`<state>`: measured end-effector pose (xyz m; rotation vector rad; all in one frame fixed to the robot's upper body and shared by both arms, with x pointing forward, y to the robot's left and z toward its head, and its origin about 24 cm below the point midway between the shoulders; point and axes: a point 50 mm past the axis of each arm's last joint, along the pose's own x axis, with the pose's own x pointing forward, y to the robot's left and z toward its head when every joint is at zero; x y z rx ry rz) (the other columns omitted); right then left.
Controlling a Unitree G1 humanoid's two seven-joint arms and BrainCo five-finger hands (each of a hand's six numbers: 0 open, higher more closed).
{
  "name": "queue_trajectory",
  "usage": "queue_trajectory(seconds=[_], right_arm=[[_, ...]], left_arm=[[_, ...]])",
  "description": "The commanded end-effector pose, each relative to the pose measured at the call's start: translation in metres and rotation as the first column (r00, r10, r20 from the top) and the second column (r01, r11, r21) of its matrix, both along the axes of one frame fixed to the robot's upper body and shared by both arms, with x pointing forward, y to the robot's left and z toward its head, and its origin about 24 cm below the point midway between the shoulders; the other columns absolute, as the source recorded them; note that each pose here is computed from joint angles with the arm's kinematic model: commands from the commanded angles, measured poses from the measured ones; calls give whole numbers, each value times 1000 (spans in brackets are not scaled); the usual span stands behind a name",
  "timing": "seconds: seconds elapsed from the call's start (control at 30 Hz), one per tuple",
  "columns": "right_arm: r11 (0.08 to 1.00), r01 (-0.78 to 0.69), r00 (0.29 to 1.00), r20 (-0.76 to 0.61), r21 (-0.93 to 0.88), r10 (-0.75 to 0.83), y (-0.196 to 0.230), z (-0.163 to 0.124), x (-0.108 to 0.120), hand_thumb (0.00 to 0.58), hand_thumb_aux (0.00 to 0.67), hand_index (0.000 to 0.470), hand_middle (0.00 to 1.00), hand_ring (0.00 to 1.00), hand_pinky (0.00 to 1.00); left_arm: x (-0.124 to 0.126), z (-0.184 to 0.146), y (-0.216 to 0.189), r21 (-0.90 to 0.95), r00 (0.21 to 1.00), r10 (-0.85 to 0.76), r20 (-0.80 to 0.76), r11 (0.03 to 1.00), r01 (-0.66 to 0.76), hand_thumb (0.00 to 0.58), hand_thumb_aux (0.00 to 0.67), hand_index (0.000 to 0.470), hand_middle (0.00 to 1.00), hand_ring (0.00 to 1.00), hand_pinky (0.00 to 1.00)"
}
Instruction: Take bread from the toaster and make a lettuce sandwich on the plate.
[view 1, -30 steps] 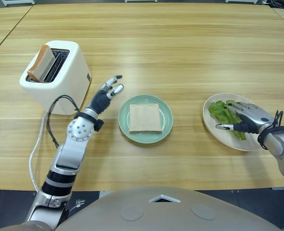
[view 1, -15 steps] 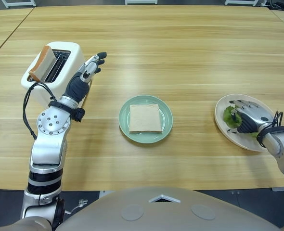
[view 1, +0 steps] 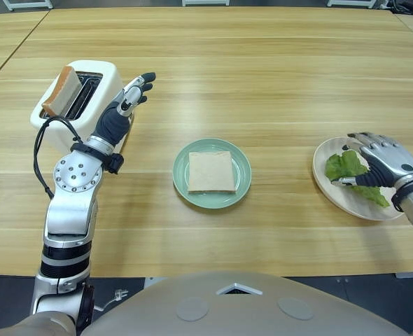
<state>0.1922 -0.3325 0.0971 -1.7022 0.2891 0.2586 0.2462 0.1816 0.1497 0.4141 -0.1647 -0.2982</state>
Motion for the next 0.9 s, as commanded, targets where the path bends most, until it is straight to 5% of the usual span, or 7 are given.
queue_trajectory(seconds=[0.03, 0.37, 0.43, 0.47, 0.6, 0.8, 0.9], right_arm=[[998, 58, 994, -91, 9, -57, -4, 1, -9, 0, 0, 0, 0, 0, 0], [990, 132, 979, -148, -52, -138, -20, -9, -8, 0, 0, 0, 0, 0, 0], [988, 131, 981, -133, -80, -140, -24, -9, -4, 258, 171, 120, 0, 0, 0], [986, 135, 981, -129, -94, -147, -27, -8, -3, 436, 336, 236, 0, 0, 0], [982, 140, 980, -123, -129, -156, -32, -10, -1, 489, 405, 284, 0, 0, 0], [987, 88, 991, -89, -133, -100, -25, -12, 7, 580, 665, 466, 0, 0, 0], [992, 43, 997, -52, -120, -50, -16, -10, 13, 580, 670, 470, 0, 0, 0]], left_arm=[[1, -1, 7, 4, 1000, 17, -8, 1000, -17, 0, 0, 0, 0, 0, 0], [-4, 0, 13, 8, 1000, 25, -7, 1000, -25, 0, 0, 0, 0, 0, 0], [-5, -1, 14, 11, 1000, 24, -9, 1000, -24, 0, 0, 0, 0, 0, 0], [-6, -1, 14, 12, 1000, 23, -9, 1000, -23, 0, 0, 0, 0, 0, 0], [-7, -1, 13, 9, 1000, 13, -8, 1000, -13, 0, 0, 0, 0, 0, 0], [-8, 0, 10, 3, 1000, 2, -4, 1000, -2, 0, 0, 0, 0, 0, 0], [-7, -1, 10, 4, 1000, 3, -7, 1000, -3, 0, 0, 0, 0, 0, 0]])
